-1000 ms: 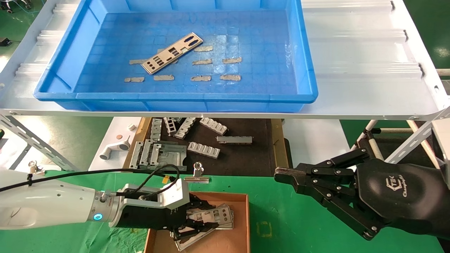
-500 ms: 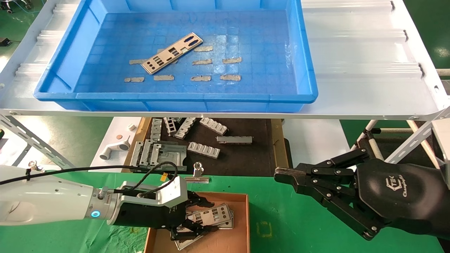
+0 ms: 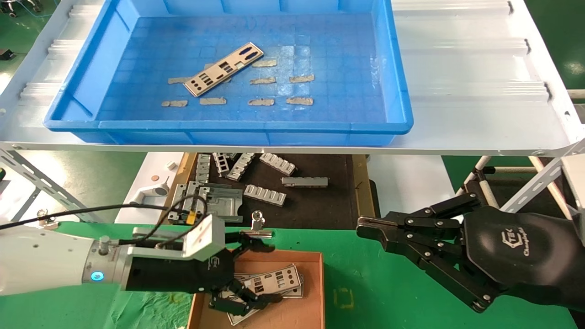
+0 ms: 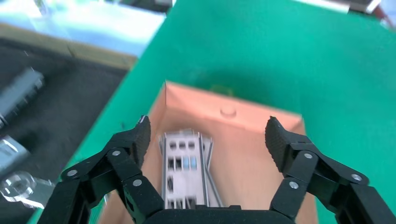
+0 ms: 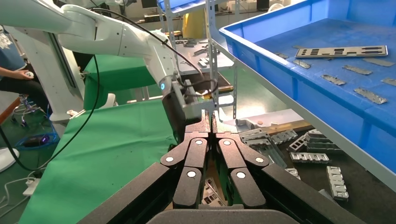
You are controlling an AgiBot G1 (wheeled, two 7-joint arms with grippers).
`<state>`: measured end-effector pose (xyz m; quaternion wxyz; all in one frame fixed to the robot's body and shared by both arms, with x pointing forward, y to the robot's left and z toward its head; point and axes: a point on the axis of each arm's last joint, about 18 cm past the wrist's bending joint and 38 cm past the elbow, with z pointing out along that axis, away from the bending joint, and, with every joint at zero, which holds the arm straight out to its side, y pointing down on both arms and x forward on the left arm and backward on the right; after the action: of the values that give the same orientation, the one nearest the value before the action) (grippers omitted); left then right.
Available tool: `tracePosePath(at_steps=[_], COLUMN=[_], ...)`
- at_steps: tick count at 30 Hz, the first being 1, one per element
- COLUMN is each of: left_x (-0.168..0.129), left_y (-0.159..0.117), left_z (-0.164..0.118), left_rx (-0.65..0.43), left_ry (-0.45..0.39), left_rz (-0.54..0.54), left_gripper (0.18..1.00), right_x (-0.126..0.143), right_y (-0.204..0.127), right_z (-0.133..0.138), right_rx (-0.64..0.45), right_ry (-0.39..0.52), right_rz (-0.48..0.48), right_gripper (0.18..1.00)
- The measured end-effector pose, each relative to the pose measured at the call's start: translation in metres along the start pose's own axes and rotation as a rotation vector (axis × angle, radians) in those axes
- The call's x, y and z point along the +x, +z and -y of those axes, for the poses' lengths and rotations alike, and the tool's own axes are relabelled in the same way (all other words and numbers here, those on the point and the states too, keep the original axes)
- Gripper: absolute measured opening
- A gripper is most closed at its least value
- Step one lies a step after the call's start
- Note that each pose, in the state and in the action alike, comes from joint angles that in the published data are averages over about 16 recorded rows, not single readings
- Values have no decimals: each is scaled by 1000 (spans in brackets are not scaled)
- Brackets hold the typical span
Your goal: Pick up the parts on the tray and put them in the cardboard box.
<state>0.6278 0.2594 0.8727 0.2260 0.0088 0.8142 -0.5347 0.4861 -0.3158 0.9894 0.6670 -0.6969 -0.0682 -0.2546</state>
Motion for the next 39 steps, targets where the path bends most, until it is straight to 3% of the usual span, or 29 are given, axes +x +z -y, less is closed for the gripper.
tracePosePath(at_steps=[7, 15, 39], left_x=[6, 13, 48], left_y=[-12, -29, -90], left_z=[16, 35, 91], left_rx=[80, 157, 320], left_ry=[-13, -12, 45], left_rz=[5, 8, 1], left_gripper=[925, 982, 1001], right_x=[0, 0, 0], right_y=[0, 0, 0], right_z=[0, 0, 0], right_rx=[0, 0, 0], right_ry=[0, 0, 0], right_rz=[0, 0, 0], right_gripper=[230, 317, 831])
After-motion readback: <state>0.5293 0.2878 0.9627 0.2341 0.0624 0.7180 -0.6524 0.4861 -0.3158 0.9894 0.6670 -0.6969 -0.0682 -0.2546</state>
